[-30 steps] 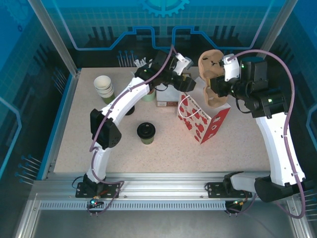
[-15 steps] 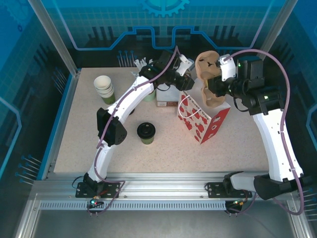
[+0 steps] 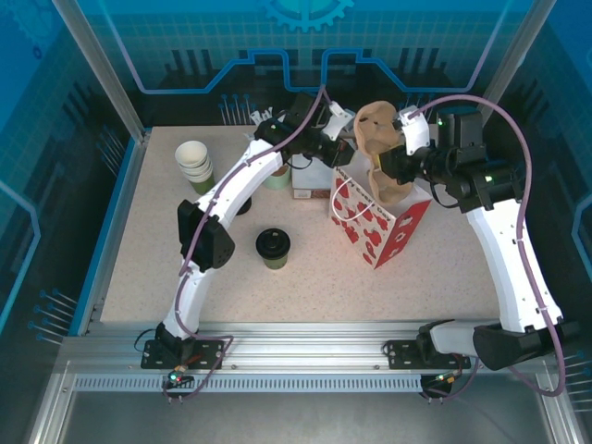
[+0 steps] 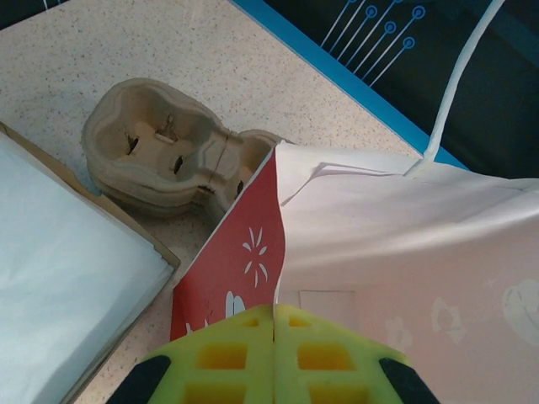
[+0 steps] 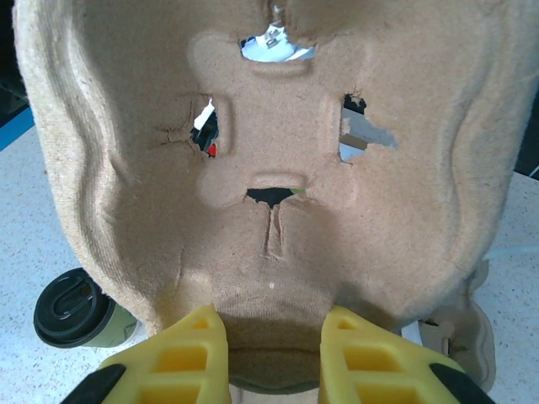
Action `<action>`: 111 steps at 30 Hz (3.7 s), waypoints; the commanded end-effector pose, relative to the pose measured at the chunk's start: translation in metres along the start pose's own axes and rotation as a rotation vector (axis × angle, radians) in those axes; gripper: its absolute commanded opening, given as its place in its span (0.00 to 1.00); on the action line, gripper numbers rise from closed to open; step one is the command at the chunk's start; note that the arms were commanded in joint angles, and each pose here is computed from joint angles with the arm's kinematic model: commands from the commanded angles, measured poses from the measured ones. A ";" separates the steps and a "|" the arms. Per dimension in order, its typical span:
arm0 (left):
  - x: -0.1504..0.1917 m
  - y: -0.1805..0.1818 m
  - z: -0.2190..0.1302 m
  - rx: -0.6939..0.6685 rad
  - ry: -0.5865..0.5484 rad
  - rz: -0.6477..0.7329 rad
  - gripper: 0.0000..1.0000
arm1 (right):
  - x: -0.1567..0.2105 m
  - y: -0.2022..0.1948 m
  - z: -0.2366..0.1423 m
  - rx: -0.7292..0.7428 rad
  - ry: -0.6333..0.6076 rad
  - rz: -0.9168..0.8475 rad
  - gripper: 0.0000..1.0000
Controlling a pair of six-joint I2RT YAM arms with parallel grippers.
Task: Pack the takeout coffee
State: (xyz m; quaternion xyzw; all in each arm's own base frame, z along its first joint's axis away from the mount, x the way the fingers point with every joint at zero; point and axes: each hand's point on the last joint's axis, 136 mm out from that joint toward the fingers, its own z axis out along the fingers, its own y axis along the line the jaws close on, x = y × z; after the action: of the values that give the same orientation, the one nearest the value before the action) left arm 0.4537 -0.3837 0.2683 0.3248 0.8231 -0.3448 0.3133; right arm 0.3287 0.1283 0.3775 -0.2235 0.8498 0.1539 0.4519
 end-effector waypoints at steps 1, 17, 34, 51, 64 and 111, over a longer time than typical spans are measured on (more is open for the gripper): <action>-0.004 -0.016 -0.032 0.019 -0.006 -0.015 0.06 | -0.004 0.010 -0.001 -0.049 -0.026 -0.038 0.22; 0.013 -0.010 -0.040 0.007 0.004 -0.035 0.05 | 0.010 0.021 0.024 -0.102 0.027 -0.083 0.22; 0.014 -0.006 -0.043 0.004 -0.008 -0.050 0.09 | 0.047 0.011 0.040 -0.063 0.136 -0.061 0.20; 0.011 -0.001 -0.047 -0.005 -0.039 -0.063 0.19 | 0.079 0.021 0.041 -0.082 0.284 -0.020 0.20; 0.010 0.002 -0.053 -0.013 -0.049 -0.073 0.30 | 0.094 0.018 0.050 -0.061 0.369 -0.004 0.19; 0.012 0.014 -0.051 -0.016 -0.045 -0.080 0.42 | 0.134 0.012 0.068 0.047 0.643 -0.088 0.19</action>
State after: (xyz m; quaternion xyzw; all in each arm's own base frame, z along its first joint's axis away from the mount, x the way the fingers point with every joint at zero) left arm 0.4424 -0.3374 0.2698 0.2823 0.8390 -0.3461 0.3107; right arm 0.3126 0.1381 0.2344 -0.2811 0.9378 0.0444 0.1989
